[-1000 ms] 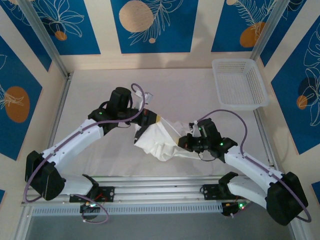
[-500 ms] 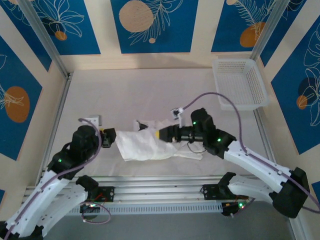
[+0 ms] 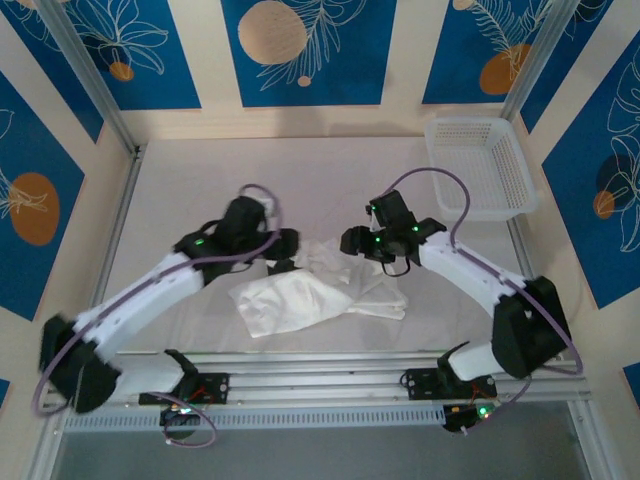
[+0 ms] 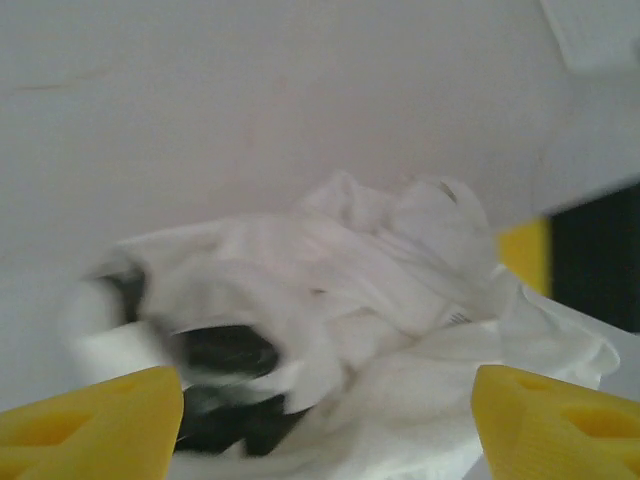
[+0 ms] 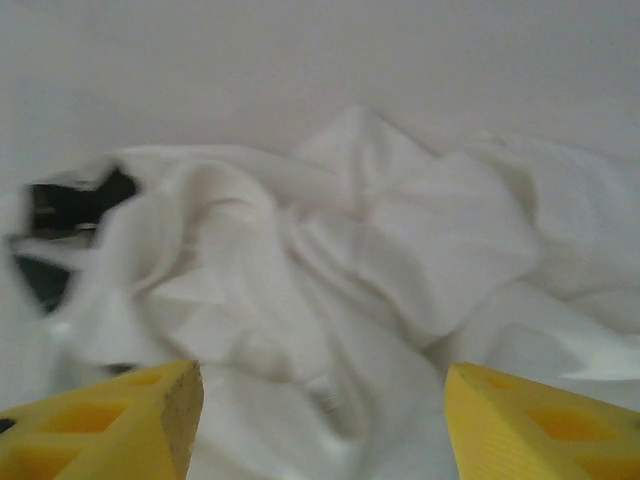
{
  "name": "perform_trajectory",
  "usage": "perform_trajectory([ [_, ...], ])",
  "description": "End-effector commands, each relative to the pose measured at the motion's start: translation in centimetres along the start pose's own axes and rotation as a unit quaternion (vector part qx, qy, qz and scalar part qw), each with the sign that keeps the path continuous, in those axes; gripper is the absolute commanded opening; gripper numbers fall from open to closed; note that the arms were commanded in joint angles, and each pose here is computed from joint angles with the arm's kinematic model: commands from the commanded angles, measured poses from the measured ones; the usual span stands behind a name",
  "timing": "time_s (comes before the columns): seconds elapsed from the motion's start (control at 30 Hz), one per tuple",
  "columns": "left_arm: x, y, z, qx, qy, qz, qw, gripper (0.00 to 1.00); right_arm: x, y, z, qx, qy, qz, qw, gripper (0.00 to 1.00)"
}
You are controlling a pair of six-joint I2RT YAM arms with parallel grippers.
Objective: Fold the inside-out t-shirt
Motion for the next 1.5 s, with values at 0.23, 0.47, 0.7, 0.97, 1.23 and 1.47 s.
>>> perform_trajectory([
  [0.23, -3.8, -1.3, -7.7, 0.014, 0.186, -0.079, 0.979, 0.98, -1.0, -2.9, -4.6, -0.009, 0.084, -0.024, 0.996, 0.68],
  [0.47, -9.3, 5.3, -9.2, 0.122, 0.242, -0.047, 0.961, 0.0, 0.1, -5.0, -5.4, -0.02, 0.085, -0.055, 0.995, 0.33],
  [0.7, -9.7, 9.0, -4.6, 0.119, 0.109, 0.051, 0.985, 0.0, 0.6, -6.9, -3.3, -0.061, 0.043, -0.058, 0.996, 0.0],
  [0.97, -5.1, 5.7, -1.2, 0.024, 0.036, 0.048, 0.998, 0.51, -0.7, -3.8, 0.2, 0.03, 0.013, -0.004, 0.999, 0.09],
  [1.23, -6.0, -0.4, -5.7, 0.001, 0.145, 0.023, 0.989, 0.65, -0.8, 2.7, -2.6, 0.053, 0.047, 0.073, 0.995, 0.55],
  [1.47, -9.0, 1.9, -7.2, 0.041, 0.179, 0.013, 0.983, 0.58, -1.2, 4.4, -8.8, 0.035, 0.107, 0.101, 0.988, 0.67],
])
Point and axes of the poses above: each hand's point on the last joint's axis, 136 mm out from that joint toward the fingers, its own z axis back along the fingers, its own y axis along the line the jaws close on, x = y × z, the point moved 2 cm from there along z, back along the fingers, and after that the axes turned 5 degrees about -z, right-handed, at the moved point
